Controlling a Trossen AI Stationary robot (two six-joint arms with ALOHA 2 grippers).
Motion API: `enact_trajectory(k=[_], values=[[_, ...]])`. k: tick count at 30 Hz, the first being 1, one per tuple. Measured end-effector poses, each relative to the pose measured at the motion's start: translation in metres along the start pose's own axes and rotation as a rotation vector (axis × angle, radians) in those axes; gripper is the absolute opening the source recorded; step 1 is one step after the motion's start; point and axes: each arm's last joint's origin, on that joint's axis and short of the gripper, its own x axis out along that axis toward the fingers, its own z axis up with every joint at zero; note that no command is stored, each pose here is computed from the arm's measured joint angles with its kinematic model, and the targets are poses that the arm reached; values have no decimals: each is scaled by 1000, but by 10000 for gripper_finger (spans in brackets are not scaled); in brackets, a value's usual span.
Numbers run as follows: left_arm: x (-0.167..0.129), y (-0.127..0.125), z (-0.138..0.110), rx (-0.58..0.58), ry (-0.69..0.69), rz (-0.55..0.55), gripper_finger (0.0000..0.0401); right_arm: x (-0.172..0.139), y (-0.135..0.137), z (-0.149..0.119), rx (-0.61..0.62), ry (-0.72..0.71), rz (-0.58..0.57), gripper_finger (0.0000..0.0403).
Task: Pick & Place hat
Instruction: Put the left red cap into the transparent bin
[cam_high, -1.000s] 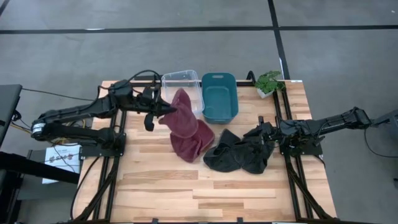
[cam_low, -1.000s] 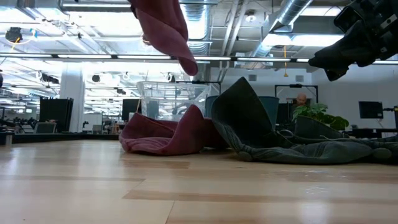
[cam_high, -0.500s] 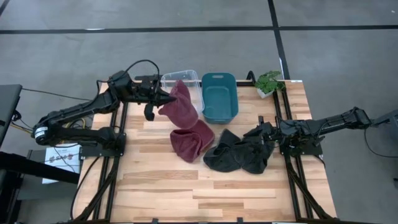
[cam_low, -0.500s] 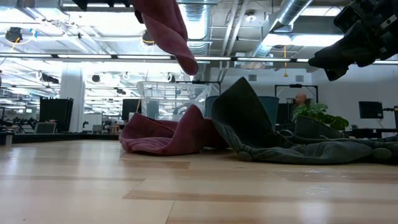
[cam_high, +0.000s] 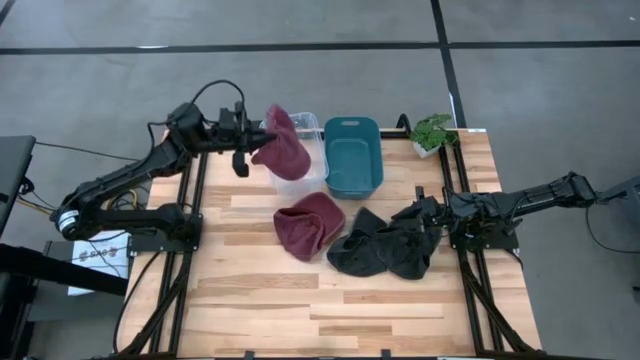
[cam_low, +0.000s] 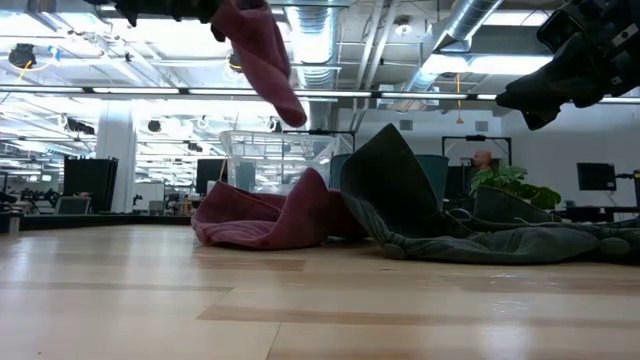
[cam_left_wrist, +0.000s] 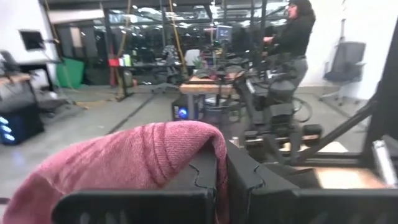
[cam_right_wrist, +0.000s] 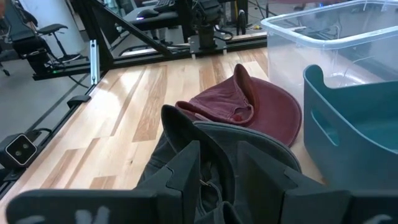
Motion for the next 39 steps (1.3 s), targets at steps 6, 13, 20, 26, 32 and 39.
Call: enact_trajectory(k=[6, 13, 20, 26, 32, 39], values=[[-4, 10, 0, 74, 0, 73, 10, 0, 0, 0, -9, 0, 0, 99], [9, 25, -21, 27, 81, 92, 10, 0, 0, 0, -42, 0, -1, 99], [27, 35, -46, -2, 158, 73, 10, 0, 0, 0, -46, 0, -1, 99], [35, 38, -61, 47, 184, -52, 10, 0, 0, 0, -51, 0, -2, 99], [33, 51, -76, 93, 153, -265, 10, 0, 0, 0, -52, 0, -3, 99], [19, 81, -96, 94, 152, -289, 10, 0, 0, 0, -50, 0, -3, 99]])
